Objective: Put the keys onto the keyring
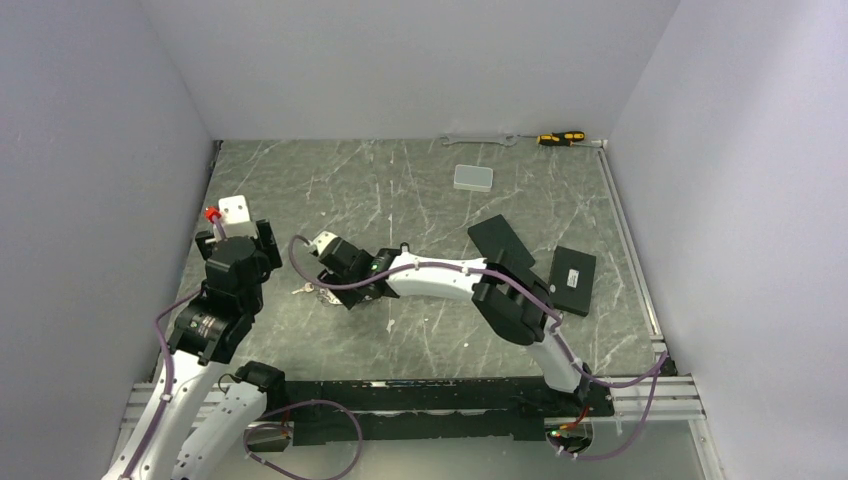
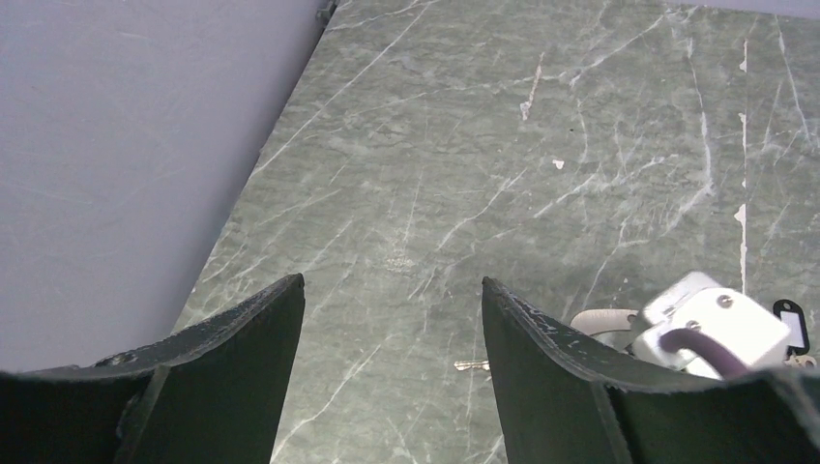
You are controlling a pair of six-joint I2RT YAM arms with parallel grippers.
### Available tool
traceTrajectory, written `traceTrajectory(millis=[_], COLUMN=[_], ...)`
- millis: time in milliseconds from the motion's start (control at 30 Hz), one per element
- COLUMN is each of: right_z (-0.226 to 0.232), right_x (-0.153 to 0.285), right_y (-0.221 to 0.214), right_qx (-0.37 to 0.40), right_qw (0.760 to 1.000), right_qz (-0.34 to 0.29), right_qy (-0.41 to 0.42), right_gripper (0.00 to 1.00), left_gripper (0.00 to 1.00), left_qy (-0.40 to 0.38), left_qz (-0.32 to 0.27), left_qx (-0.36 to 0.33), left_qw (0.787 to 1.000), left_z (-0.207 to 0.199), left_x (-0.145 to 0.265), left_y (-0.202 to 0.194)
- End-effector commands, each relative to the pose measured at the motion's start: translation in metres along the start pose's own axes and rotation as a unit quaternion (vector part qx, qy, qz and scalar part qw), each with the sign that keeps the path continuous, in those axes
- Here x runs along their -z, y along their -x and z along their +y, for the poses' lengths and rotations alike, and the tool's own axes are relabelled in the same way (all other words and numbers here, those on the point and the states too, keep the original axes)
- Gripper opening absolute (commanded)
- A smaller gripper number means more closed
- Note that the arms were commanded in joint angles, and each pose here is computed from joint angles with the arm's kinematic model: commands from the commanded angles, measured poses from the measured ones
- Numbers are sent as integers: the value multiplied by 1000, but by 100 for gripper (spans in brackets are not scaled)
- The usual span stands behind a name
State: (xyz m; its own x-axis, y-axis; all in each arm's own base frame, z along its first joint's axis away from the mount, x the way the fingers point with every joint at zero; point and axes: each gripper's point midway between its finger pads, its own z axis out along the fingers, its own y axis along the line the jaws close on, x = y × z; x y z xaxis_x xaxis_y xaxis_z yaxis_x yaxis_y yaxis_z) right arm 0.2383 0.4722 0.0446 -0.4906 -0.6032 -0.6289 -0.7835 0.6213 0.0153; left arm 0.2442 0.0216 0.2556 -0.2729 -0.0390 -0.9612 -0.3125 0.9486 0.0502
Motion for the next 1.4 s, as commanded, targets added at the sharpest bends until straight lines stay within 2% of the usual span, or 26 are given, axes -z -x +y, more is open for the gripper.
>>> traceTrajectory(millis=[0,167,400,667,933,1367], right_z=[4,2,-13,-19,-42,-31], right_x=[2,5,43,71,68,54], right_y=[21,16,18,12,-1,-11], right_qx=[4,12,1,-74,-199,-221], right_qw=[1000,1000,998,995,977,971], right_qz=[-22,-13,-42,-71,-64,-37], right_qy=[-11,-22,-39,-13,39,88], right_gripper=[46,45,45,45,41,39], left_gripper=[72,72,72,72,72,71], left_qy=[-5,-5,-9,-11,-16,-19], left_qz=[-21,-21,-19,-17,-12,-13], left_qx=[7,7,5,4,1,1], left_qw=[1000,1000,1000,1000,1000,1000], left_z=[0,0,-2,-3,-5,-6], left_x=[1,1,0,0,-1,-1], left_y=[12,12,11,10,9,9])
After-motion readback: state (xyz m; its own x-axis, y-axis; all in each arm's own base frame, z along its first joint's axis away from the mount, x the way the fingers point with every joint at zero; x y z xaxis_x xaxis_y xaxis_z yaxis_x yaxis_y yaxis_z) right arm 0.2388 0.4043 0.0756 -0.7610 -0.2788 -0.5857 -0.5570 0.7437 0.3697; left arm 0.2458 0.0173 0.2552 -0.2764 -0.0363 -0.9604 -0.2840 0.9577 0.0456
